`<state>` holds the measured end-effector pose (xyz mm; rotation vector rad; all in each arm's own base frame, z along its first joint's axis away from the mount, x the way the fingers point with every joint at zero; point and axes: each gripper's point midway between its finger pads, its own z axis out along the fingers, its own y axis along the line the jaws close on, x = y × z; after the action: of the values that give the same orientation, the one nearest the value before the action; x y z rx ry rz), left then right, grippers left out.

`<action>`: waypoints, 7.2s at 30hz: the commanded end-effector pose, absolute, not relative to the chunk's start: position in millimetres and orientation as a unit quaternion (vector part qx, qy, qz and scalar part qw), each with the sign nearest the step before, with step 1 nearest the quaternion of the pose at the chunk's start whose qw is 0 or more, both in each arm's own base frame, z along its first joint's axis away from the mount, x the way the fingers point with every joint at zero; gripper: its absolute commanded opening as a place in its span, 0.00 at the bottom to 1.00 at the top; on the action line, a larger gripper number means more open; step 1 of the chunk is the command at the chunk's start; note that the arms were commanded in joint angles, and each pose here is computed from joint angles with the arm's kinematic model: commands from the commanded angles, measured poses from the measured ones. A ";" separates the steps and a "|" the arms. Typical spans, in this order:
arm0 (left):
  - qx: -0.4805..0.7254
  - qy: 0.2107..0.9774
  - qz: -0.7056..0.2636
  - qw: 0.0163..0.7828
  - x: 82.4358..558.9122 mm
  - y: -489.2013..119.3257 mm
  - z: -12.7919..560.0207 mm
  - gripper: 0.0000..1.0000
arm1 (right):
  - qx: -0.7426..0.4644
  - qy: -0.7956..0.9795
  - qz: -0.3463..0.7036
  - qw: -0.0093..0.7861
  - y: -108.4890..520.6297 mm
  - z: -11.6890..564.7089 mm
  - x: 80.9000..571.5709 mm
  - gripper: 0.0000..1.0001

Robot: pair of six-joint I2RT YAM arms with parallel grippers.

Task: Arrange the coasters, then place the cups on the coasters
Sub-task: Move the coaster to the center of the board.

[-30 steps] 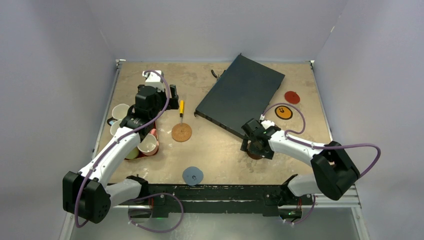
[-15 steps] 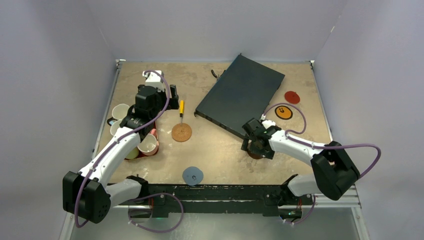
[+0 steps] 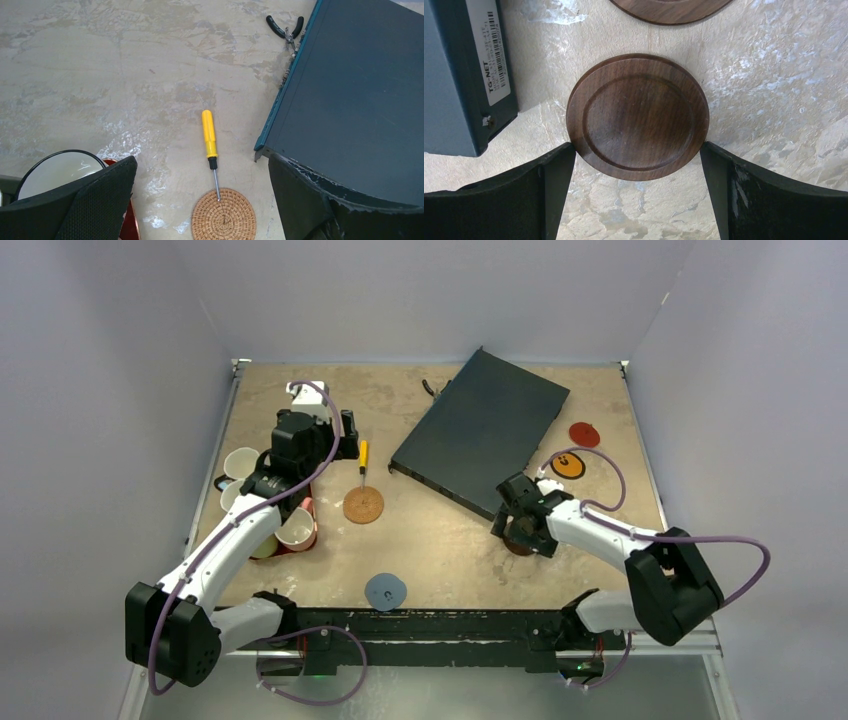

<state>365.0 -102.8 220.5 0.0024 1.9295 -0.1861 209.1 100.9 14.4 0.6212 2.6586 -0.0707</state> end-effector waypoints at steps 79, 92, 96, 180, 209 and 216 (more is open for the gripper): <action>0.000 0.809 -0.083 0.582 368.8 -107.7 234.3 0.99 | 0.250 0.940 -0.080 0.219 35.0 11.5 277.4 0.98; 0.000 0.807 -0.085 0.584 368.1 -107.8 236.8 0.99 | 0.253 0.939 -0.070 0.220 38.3 16.2 278.0 0.98; 0.000 0.807 -0.085 0.584 368.1 -107.9 236.7 0.99 | 0.254 0.933 -0.076 0.242 33.6 32.3 282.4 0.98; -0.059 0.766 -0.014 0.639 354.8 -65.2 263.0 0.98 | -0.142 0.971 0.043 0.190 238.4 -13.4 151.5 0.68; -0.059 0.764 -0.023 0.642 353.3 -67.3 265.9 0.98 | -0.039 0.974 0.015 0.224 219.0 40.2 154.7 0.86; -0.060 0.763 -0.023 0.643 353.4 -67.0 266.6 0.98 | -0.033 0.981 -0.017 0.192 204.2 22.3 142.0 0.81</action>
<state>351.4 -63.0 251.8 -0.1292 1.7859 -0.0198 151.1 221.5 31.3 -0.1298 2.7198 0.0430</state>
